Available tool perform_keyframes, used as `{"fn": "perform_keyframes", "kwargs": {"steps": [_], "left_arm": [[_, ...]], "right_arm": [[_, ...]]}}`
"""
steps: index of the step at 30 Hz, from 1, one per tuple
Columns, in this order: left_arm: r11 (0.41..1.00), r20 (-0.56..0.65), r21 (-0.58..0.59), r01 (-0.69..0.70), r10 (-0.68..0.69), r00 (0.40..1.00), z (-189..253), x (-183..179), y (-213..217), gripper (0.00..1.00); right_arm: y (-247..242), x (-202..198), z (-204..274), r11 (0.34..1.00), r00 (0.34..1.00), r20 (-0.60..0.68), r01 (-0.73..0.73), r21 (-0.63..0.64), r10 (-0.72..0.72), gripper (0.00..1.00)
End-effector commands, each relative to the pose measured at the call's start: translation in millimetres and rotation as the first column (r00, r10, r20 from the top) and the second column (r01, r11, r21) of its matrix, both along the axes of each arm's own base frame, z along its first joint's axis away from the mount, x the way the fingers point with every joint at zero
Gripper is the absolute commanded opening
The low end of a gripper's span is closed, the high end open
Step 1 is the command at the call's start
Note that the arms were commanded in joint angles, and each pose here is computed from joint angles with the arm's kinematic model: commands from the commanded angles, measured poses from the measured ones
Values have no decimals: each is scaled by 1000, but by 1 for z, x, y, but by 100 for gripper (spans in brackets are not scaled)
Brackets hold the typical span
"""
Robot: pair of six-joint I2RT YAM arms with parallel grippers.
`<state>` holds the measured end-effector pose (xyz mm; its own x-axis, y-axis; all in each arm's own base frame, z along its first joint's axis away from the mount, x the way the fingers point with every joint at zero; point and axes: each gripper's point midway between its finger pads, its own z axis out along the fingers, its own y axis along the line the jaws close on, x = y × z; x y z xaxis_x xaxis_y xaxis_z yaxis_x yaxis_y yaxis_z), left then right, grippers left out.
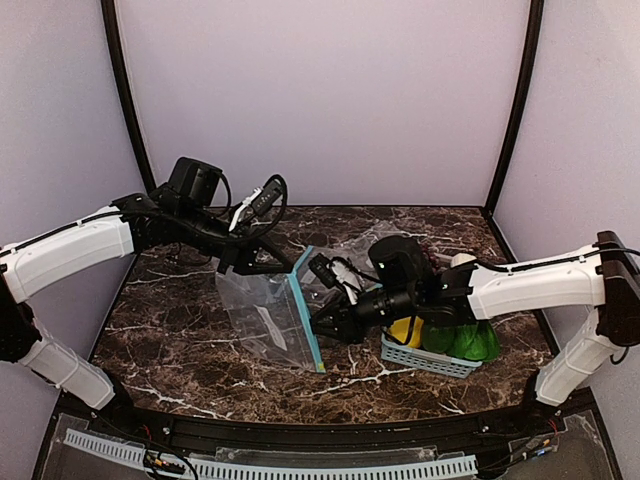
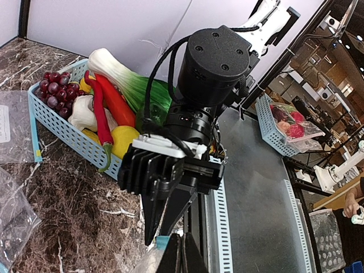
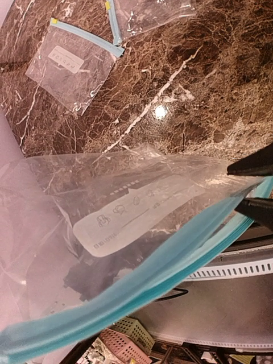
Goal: Place the food in the zip-top bag and seal the zipper
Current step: Pass from the left arm to the right
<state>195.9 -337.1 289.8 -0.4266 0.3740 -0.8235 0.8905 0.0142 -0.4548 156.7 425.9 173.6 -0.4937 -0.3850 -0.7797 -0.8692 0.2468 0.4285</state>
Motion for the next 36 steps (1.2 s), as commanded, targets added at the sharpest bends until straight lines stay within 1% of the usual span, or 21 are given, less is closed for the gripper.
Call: {"fn": "perform_keyframes", "kwargs": {"steps": [1, 3, 9, 10, 11, 12, 13, 14, 15, 16, 17, 18, 21, 23, 26, 29, 32, 33, 34, 35, 36], "left_arm": [[1000, 14, 3, 12, -12, 1000, 1, -6, 3, 1], [1000, 20, 8, 5, -5, 1000, 0, -5, 3, 1], [999, 52, 35, -40, 38, 998, -3, 3, 5, 2], [998, 59, 42, -52, 49, 997, -4, 5, 5, 12], [994, 83, 60, -88, 83, 993, -6, 11, 7, 18], [992, 106, 64, -112, 105, 989, -4, 14, 9, 33], [981, 146, 88, -174, 160, 976, -7, 25, 12, 41], [974, 182, 83, -209, 191, 965, -3, 28, 17, 53], [954, 237, 100, -284, 254, 938, -4, 40, 23, 58], [944, 276, 85, -319, 286, 918, 3, 43, 29, 66], [917, 323, 92, -387, 340, 883, 5, 53, 36, 68], [905, 351, 72, -419, 370, 860, 15, 55, 41, 71], [857, 385, 51, -513, 457, 802, 28, 63, 53, 72], [836, 372, 51, -547, 493, 787, 30, 62, 54, 72], [820, 310, 69, -568, 524, 793, 16, 55, 44, 72], [812, 229, 90, -577, 547, 806, 0, 44, 26, 67], [824, 146, 50, -564, 552, 821, -7, 35, 6, 64], [828, 103, 58, -558, 551, 828, -15, 29, 1, 62], [832, 69, 14, -554, 552, 831, -8, 28, -6, 62], [837, 52, 18, -546, 545, 837, -16, 25, -10, 61], [838, 23, -25, -545, 545, 838, -8, 24, -16, 60]], "right_arm": [[12, -4, 16, 998, 1000, 12, -23, 59, 22, 5], [11, -4, 15, 998, 1000, 8, -18, 53, 18, 0], [5, 1, 11, 999, 999, -5, 33, 31, -33, 0], [3, 5, 10, 998, 998, -1, 58, 17, -58, 0], [1, 8, 9, 997, 997, 1, 79, 3, -79, 0], [-2, 12, 7, 994, 994, 4, 110, -16, -110, 0], [-5, 17, 6, 990, 990, 7, 140, -32, -140, 0], [-8, 21, 5, 984, 985, 11, 173, -47, -172, 0], [-12, 26, 6, 977, 978, 16, 207, -59, -207, 0], [-15, 30, 7, 969, 971, 19, 239, -65, -238, 0], [-19, 32, 7, 962, 965, 22, 262, -72, -261, 0], [-23, 35, 8, 955, 959, 24, 284, -83, -283, 0], [-36, 45, 10, 925, 932, 45, 362, -113, -359, 0], [-43, 51, 12, 905, 914, 60, 406, -130, -402, 0], [-50, 58, 17, 879, 889, 80, 457, -138, -450, 0], [-50, 61, 25, 872, 881, 76, 473, -125, -467, 0], [-46, 60, 33, 881, 886, 64, 463, -98, -458, 0], [-43, 59, 34, 886, 890, 59, 455, -90, -452, 0], [-41, 59, 35, 888, 892, 56, 451, -85, -448, 0], [-39, 59, 35, 891, 895, 50, 446, -81, -444, 0], [-37, 58, 34, 894, 898, 44, 441, -76, -439, 0]]}}
